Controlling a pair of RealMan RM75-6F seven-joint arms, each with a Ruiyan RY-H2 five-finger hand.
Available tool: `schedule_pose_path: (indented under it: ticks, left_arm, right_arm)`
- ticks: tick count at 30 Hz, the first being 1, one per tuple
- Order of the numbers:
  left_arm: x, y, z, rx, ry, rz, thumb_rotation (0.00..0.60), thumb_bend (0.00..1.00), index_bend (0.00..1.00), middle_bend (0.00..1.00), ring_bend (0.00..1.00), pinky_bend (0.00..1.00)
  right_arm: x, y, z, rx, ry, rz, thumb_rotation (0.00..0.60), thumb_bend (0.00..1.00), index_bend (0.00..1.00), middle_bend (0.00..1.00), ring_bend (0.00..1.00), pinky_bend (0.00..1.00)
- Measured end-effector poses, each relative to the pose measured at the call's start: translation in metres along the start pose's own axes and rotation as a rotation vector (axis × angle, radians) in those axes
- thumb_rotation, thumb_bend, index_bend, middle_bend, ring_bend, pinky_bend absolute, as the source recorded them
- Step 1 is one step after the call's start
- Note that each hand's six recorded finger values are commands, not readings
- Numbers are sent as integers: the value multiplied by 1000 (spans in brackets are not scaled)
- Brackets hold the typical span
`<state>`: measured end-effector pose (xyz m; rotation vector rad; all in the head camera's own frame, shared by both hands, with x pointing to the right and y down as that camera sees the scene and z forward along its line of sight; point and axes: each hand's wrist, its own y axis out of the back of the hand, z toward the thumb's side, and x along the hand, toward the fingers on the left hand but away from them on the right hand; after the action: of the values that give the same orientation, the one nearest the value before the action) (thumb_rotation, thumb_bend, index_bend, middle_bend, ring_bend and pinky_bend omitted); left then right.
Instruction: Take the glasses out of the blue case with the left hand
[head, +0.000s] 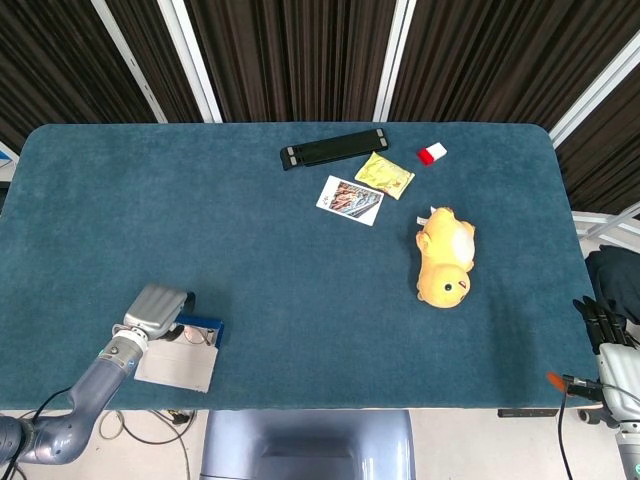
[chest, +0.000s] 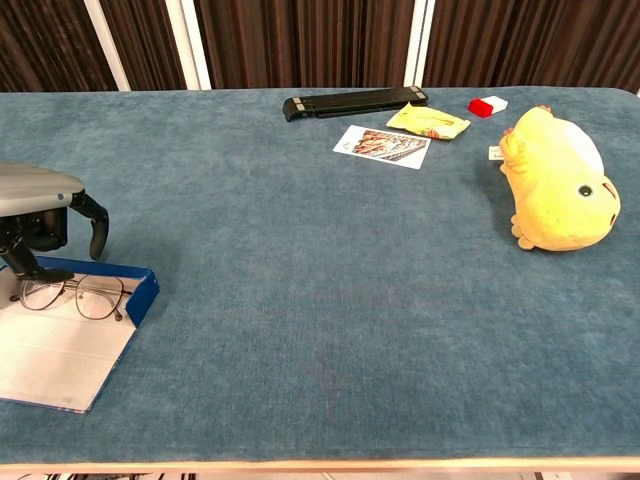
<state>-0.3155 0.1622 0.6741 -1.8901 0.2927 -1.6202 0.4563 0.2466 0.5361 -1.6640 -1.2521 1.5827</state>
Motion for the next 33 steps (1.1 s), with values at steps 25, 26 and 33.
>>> schedule_pose_path:
  ticks: [25,26,33]
  left_arm:
    - [5,-4,-2,-3,12,-20,600,324,500,966,866,967]
    - [5,-4,-2,-2,12,-20,600,328,513,967,866,968]
    - [7,-7,-3,-8,17,-26,600,347,575,974,870,969]
  right_arm:
    - [0,0,0,1,-2,1,600,158,0,0,0,200]
    - [0,0,0,1,-2,1,600,158,0,0,0,200]
    - [0,0,0,1,-2,0,600,158,0,0,0,200]
